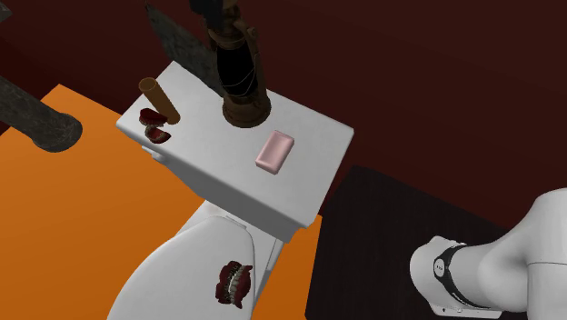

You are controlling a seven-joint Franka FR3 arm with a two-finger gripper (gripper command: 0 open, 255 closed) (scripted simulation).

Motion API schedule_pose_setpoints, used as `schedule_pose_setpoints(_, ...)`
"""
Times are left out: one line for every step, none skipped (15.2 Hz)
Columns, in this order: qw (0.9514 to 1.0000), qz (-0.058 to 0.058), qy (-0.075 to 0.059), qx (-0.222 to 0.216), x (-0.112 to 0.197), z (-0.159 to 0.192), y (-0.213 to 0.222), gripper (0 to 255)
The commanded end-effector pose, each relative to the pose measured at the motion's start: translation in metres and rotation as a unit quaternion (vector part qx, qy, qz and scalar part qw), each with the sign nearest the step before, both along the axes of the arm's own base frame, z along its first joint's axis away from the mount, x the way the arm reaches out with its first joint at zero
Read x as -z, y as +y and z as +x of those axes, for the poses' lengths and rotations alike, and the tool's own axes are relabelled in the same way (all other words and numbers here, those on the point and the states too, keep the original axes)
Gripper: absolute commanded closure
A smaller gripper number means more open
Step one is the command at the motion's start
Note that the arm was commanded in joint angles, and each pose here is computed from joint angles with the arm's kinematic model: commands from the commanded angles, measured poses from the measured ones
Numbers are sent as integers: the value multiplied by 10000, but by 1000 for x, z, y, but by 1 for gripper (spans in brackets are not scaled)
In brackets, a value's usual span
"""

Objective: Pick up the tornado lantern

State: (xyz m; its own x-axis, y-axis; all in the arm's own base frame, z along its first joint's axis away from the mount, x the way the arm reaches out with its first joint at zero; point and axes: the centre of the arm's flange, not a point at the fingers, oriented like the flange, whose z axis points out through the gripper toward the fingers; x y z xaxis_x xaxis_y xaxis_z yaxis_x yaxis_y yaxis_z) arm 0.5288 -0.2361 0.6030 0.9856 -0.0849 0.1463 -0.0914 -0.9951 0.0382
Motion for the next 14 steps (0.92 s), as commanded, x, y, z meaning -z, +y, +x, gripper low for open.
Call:
schedule_pose_setpoints(10000,-1,-2,-1,3,-1,0,0)
schedule_pose_setpoints(10000,-1,-2,0,3,-2,0,255)
schedule_pose_setpoints(10000,-1,-2,0,3,-2,0,255)
schedule_pose_setpoints(10000,-1,-2,0,3,-2,0,255)
schedule_pose_setpoints(10000,-1,-2,0,3,-2,0,255)
schedule_pose_setpoints(10000,-1,-2,0,3,-2,0,255)
schedule_pose_setpoints(10000,-1,-2,0,3,-2,0,255)
schedule_pose_setpoints(10000,-1,-2,0,3,-2,0,255)
schedule_pose_setpoints(10000,-1,-2,0,3,-2,0,255)
schedule_pose_setpoints(10000,-1,-2,0,3,-2,0,255)
schedule_pose_setpoints(10000,-1,-2,-1,3,-1,0,255)
schedule_pose_setpoints(10000,-1,-2,-1,-2,-1,0,255)
schedule_pose_setpoints(10000,-1,-2,-1,-8,-1,0,255)
schedule_pose_setpoints(10000,-1,-2,-1,-13,-1,0,255)
